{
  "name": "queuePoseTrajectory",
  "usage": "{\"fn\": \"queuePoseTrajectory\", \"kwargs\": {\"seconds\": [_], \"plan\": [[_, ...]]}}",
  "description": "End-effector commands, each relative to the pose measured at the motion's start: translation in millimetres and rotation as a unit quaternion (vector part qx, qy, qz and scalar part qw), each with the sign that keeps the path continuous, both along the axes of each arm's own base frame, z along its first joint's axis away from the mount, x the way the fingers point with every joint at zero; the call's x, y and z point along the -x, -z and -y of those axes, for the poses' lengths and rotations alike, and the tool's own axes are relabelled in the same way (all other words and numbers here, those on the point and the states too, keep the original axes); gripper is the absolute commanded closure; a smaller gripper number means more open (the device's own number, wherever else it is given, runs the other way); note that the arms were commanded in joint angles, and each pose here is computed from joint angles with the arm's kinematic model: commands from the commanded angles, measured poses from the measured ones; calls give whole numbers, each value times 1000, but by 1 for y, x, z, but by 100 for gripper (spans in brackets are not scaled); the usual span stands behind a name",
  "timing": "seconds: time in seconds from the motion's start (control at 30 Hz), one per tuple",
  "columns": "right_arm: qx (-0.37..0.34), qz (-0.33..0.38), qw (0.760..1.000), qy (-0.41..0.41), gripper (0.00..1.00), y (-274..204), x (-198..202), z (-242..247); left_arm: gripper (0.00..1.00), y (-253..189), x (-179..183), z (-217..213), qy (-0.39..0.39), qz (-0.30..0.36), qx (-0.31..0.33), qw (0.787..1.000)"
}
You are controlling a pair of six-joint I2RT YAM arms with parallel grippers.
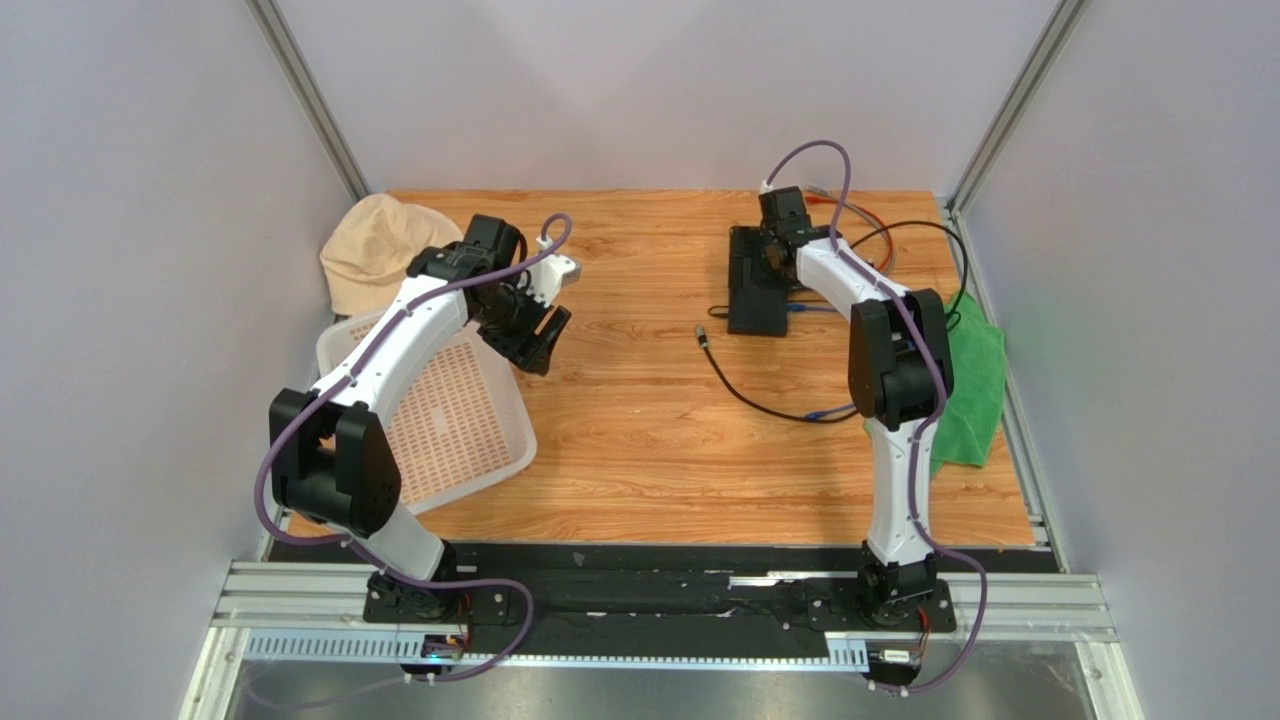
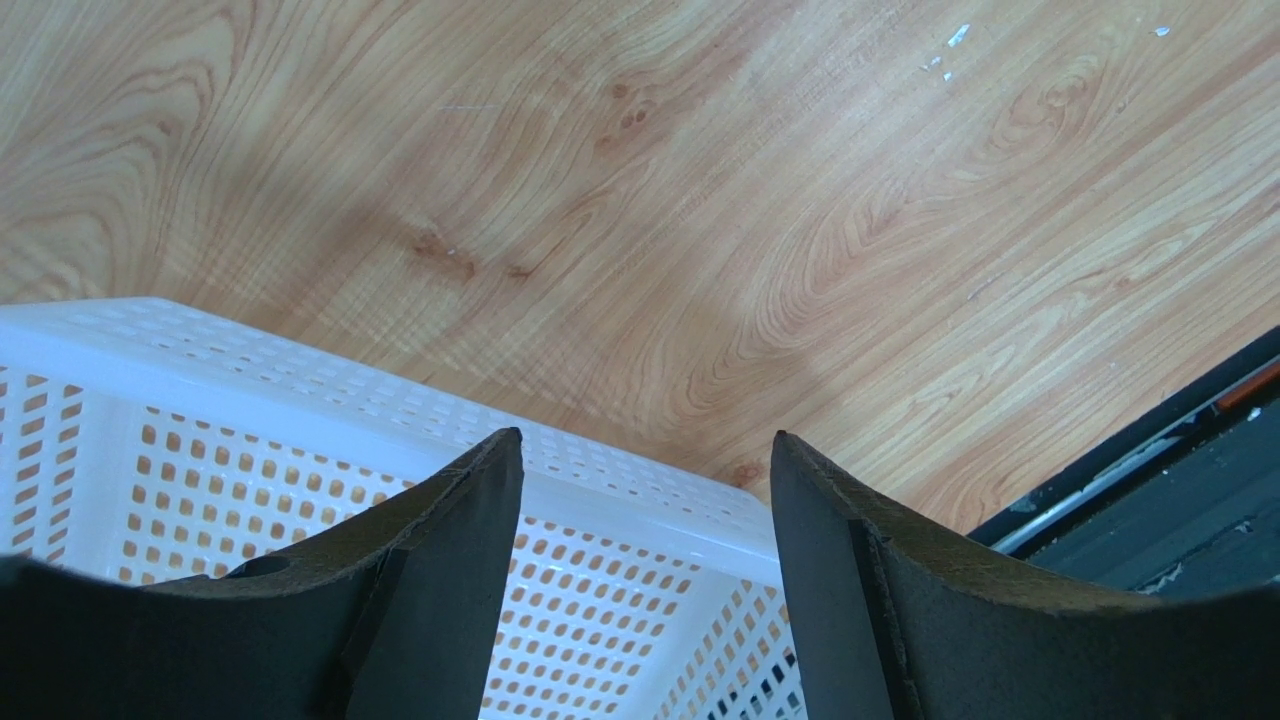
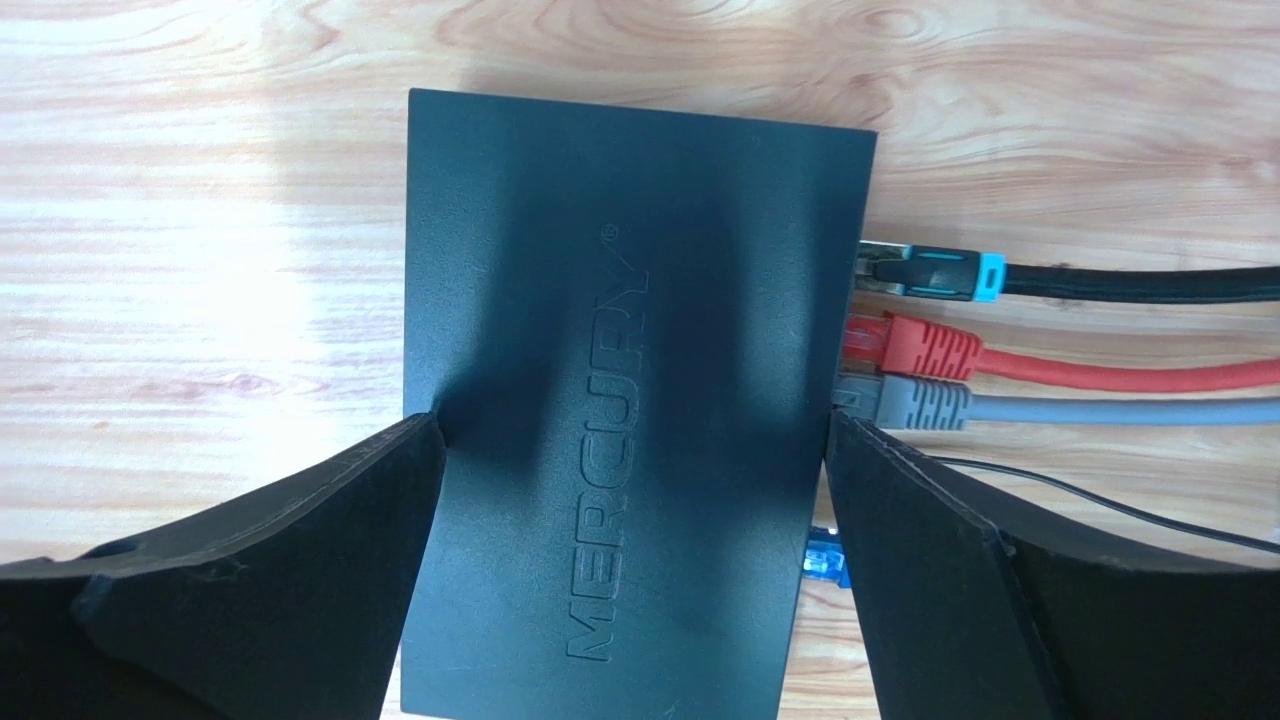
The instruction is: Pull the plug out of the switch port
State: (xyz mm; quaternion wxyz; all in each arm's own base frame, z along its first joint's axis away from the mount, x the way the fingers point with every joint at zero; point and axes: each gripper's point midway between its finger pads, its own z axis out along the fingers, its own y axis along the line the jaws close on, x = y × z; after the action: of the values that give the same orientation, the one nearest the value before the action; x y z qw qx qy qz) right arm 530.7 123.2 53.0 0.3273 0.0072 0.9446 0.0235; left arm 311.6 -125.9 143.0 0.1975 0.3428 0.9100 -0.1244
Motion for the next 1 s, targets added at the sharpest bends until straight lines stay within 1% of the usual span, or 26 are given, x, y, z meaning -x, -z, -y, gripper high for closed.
{"fn": "queuePoseTrajectory", "kwargs": {"seconds": [0.0, 0.1, 0.2, 0.43, 0.5, 0.77, 0.83, 0.97], "plan": [[-80, -56, 994, -49, 0, 17, 32, -31, 30, -8, 3, 3, 0, 4, 13, 1000], [-99, -63, 991, -58, 0, 17, 39, -37, 31, -7, 4, 4, -1, 3, 16, 1000], [-90, -57, 993, -56, 0, 14, 37, -34, 31, -7, 5, 5, -1, 2, 18, 1000], [-94, -58, 989, -98, 1, 14, 39, -45, 32, -6, 5, 5, 1, 2, 19, 1000], [-94, -65, 988, -102, 2, 21, 44, -48, 32, -7, 4, 6, 2, 4, 20, 1000], [-106, -95, 978, -152, 7, 34, 79, -90, 32, -9, 2, 6, -1, 10, 22, 1000], [-100, -93, 976, -171, 10, 32, 83, -102, 32, -8, 3, 6, -2, 8, 23, 1000], [-104, -89, 973, -184, 13, 25, 83, -112, 32, -9, 4, 6, -2, 12, 24, 1000]]}}
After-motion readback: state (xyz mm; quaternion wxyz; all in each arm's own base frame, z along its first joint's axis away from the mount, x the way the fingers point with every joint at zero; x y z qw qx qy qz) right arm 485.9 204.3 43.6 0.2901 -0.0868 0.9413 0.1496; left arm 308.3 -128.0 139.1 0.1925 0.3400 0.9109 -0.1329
